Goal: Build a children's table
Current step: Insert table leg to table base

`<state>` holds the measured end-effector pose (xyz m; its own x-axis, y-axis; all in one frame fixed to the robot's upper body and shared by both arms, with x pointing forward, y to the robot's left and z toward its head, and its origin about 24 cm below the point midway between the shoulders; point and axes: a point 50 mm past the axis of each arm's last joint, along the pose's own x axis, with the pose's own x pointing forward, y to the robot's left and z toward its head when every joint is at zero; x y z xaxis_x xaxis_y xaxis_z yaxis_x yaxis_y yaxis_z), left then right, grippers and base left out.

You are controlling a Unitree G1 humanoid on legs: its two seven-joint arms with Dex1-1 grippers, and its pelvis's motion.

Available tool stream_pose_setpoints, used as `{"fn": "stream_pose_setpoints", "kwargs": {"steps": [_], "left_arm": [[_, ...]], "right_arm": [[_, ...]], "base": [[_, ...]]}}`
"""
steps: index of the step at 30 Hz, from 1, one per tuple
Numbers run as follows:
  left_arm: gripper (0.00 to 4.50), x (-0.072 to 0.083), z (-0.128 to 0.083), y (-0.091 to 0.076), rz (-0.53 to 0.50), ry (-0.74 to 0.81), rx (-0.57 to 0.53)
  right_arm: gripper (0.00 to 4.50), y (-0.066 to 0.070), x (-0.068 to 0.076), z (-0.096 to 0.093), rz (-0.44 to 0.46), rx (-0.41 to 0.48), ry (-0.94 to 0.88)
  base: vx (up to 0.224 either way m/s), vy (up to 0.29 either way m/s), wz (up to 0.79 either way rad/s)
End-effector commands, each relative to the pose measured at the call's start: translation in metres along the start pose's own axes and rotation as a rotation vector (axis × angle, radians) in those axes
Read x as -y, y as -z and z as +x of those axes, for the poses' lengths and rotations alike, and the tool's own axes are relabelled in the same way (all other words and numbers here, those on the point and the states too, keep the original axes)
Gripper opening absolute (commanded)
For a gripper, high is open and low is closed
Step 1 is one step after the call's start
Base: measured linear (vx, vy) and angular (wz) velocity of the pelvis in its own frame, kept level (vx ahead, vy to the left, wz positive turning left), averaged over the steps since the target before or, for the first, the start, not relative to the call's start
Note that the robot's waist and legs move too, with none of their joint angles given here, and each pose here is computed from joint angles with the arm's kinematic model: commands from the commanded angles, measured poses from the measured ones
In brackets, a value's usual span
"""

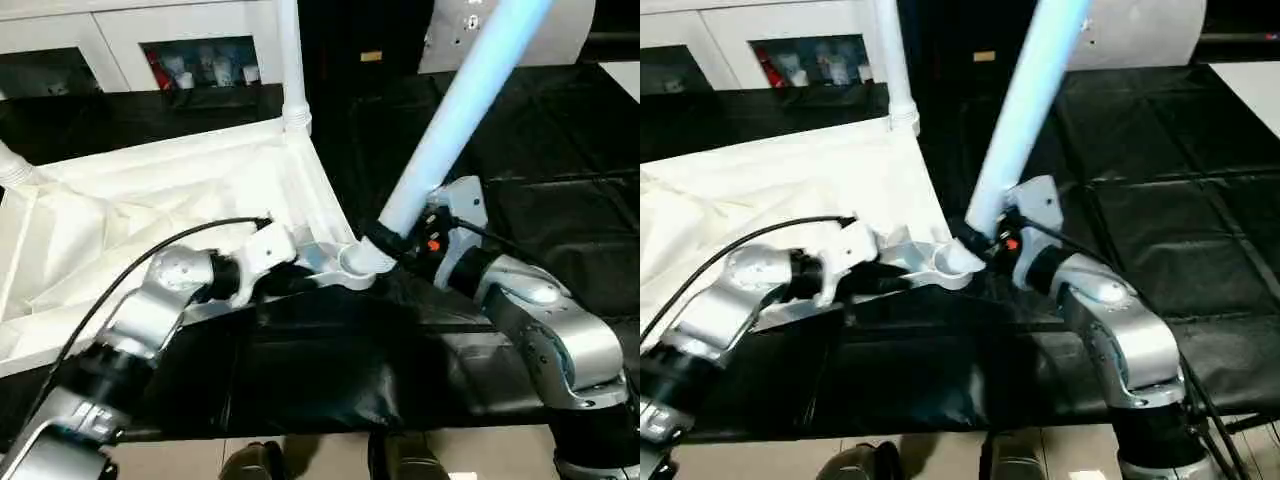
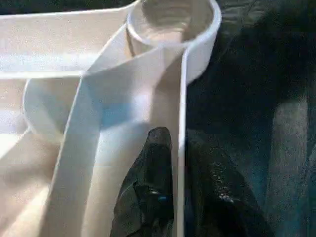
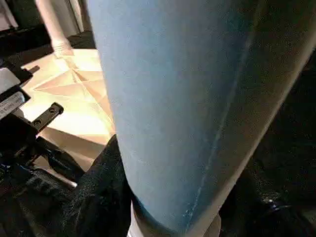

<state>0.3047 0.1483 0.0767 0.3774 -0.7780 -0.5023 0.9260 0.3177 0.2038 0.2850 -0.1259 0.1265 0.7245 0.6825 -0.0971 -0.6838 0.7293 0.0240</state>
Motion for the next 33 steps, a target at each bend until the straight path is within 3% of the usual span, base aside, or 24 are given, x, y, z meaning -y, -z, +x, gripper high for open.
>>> {"fn": "stream_pose_setpoints", "kwargs": {"steps": [1, 3, 4, 8, 15, 20, 26, 28, 31, 33], "left_arm": [[0.66, -0.001, -0.005, 0.007, -0.002, -0.014, -0.040], [0.66, 0.000, -0.006, 0.007, -0.011, -0.007, -0.035], [0.36, 0.000, -0.005, 0.007, -0.017, -0.011, -0.031], [0.11, -0.001, -0.003, 0.003, -0.018, -0.027, 0.016], [0.00, 0.004, 0.005, 0.006, 0.002, 0.001, 0.013], [0.00, 0.007, 0.007, 0.005, 0.050, 0.032, 0.045], [0.00, 0.008, 0.007, 0.003, 0.075, 0.044, 0.049], [0.60, 0.007, 0.008, 0.001, 0.013, 0.049, 0.078], [0.60, 0.006, 0.012, -0.001, 0.007, 0.029, 0.089], [0.92, 0.006, 0.014, 0.003, 0.020, 0.021, 0.058]], "right_arm": [[1.90, -0.007, -0.004, 0.003, -0.012, 0.039, -0.034], [1.90, -0.007, -0.005, 0.004, -0.012, 0.041, -0.035], [1.90, -0.006, -0.004, 0.004, -0.013, 0.040, -0.036], [1.90, -0.004, -0.004, 0.006, -0.022, 0.036, -0.034], [1.90, 0.004, -0.005, 0.011, -0.050, -0.030, -0.090], [1.90, 0.009, 0.002, 0.019, -0.055, -0.104, -0.092], [1.90, 0.006, 0.006, 0.022, -0.059, -0.097, -0.107], [1.90, 0.007, 0.006, 0.023, -0.056, -0.093, -0.100], [1.90, 0.008, 0.007, 0.023, -0.053, -0.099, -0.101], [1.90, 0.011, 0.006, 0.023, -0.051, -0.108, -0.104]], "base": [[0.000, 0.000, 0.00], [0.000, 0.000, 0.00], [0.000, 0.000, 0.00], [0.000, 0.000, 0.00], [0.000, 0.000, 0.00], [0.000, 0.000, 0.00], [0.000, 0.000, 0.00], [0.000, 0.000, 0.00], [0.000, 0.000, 0.00], [0.000, 0.000, 0.00]]}}
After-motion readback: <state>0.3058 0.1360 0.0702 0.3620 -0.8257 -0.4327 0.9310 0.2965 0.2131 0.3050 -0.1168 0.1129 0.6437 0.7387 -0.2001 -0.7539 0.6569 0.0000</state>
